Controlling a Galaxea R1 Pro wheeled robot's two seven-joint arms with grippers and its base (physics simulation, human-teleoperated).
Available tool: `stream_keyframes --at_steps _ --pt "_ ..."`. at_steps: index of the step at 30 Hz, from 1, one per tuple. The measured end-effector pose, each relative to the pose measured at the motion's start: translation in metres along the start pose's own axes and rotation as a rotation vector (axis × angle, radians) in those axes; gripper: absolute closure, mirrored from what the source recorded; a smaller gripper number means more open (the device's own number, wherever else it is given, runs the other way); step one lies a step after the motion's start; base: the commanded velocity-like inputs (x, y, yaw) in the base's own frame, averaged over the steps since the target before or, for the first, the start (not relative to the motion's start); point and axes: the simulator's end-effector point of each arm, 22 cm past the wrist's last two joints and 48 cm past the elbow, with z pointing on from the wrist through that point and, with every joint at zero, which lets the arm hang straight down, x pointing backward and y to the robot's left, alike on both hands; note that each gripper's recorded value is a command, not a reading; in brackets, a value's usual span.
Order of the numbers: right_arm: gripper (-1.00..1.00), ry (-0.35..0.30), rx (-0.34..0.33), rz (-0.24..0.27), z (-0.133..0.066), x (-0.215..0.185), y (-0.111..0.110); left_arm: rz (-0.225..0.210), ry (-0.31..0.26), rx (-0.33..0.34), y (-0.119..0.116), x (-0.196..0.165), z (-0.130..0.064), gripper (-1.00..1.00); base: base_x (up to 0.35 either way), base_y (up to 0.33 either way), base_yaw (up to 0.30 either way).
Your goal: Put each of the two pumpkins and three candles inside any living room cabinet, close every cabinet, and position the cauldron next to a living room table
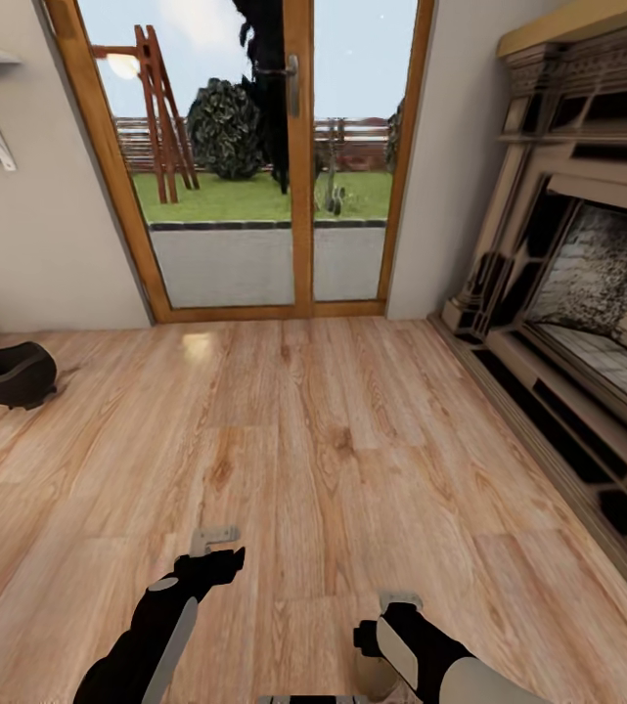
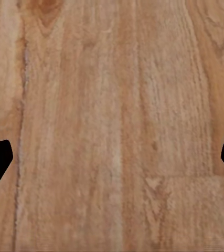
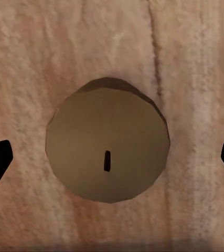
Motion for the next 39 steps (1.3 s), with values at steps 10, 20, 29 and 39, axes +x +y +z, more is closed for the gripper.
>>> stream_keyframes --at_steps 10,20,29,39 --pt "-1.0 0.017 0.006 0.005 0.015 0.011 -0.003 -0.002 0.039 -0.007 0.003 0.019 0.012 -1.0 0.0 0.0 0.0" --pt "-1.0 0.024 0.005 -0.002 0.019 0.015 -0.001 -0.002 0.05 -0.008 0.004 0.025 0.015 -1.0 0.0 0.0 0.0" --pt "-1.0 0.024 0.003 -0.006 0.018 0.015 0.001 -0.002 0.049 -0.009 0.004 0.024 0.015 -1.0 0.052 0.023 0.0" --pt "-1.0 0.023 0.001 -0.006 0.018 0.015 0.002 -0.002 0.05 -0.01 0.004 0.024 0.015 -1.0 0.012 0.029 0.0"
